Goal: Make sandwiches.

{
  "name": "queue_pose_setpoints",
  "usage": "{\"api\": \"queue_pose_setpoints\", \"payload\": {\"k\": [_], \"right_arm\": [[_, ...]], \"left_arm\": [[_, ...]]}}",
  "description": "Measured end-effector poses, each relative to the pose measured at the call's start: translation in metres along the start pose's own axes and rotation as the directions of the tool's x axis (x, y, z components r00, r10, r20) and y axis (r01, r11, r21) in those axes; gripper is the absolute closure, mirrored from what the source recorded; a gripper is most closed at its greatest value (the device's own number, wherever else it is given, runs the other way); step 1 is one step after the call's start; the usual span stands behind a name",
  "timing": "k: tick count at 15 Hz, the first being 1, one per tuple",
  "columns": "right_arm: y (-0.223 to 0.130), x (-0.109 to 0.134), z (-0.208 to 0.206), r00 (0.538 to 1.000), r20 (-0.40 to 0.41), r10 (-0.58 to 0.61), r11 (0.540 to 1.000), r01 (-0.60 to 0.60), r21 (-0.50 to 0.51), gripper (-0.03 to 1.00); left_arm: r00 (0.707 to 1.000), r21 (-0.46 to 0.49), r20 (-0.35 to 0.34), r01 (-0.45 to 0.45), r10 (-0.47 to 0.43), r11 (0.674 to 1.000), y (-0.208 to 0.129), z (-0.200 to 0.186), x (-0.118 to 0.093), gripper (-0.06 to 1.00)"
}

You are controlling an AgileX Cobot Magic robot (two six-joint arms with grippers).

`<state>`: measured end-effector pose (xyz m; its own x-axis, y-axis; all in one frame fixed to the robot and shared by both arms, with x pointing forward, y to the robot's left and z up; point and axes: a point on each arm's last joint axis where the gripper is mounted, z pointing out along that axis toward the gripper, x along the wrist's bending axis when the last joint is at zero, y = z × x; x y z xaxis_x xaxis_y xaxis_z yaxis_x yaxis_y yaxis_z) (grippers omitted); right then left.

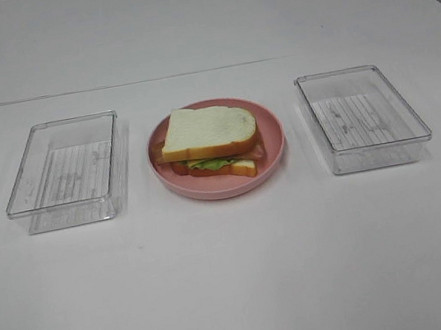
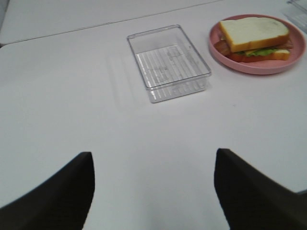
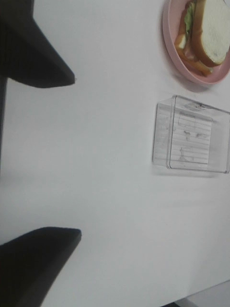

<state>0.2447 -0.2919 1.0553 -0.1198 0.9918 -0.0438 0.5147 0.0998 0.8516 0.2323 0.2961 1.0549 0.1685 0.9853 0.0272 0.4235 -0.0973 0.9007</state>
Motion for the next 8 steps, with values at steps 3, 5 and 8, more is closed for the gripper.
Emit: {"api": "queue_pose_setpoints", "payload": {"k": [3, 5, 8], "right_arm": [[-0.0053, 0.0017, -0.0091, 1.000, 0.015, 0.006, 0.998, -0.005, -0.069, 0.21], [-0.0069, 0.0026, -0.0115, 1.000, 0.013, 0.008, 0.996, -0.007, -0.087, 0.21], [-0.0070, 0.0028, -0.0117, 1.000, 0.011, 0.009, 0.996, -0.008, -0.089, 0.21]], "left_arm": [[0.995, 0.001, -0.093, 0.045, -0.044, 0.999, 0.0002, 0.0005, -0.0006, 0.27], [0.994, 0.001, -0.101, 0.049, -0.048, 0.999, 0.0003, 0.0005, -0.0006, 0.27], [0.994, 0.001, -0.101, 0.049, -0.048, 0.999, 0.0003, 0.0005, -0.0006, 0.27]]}}
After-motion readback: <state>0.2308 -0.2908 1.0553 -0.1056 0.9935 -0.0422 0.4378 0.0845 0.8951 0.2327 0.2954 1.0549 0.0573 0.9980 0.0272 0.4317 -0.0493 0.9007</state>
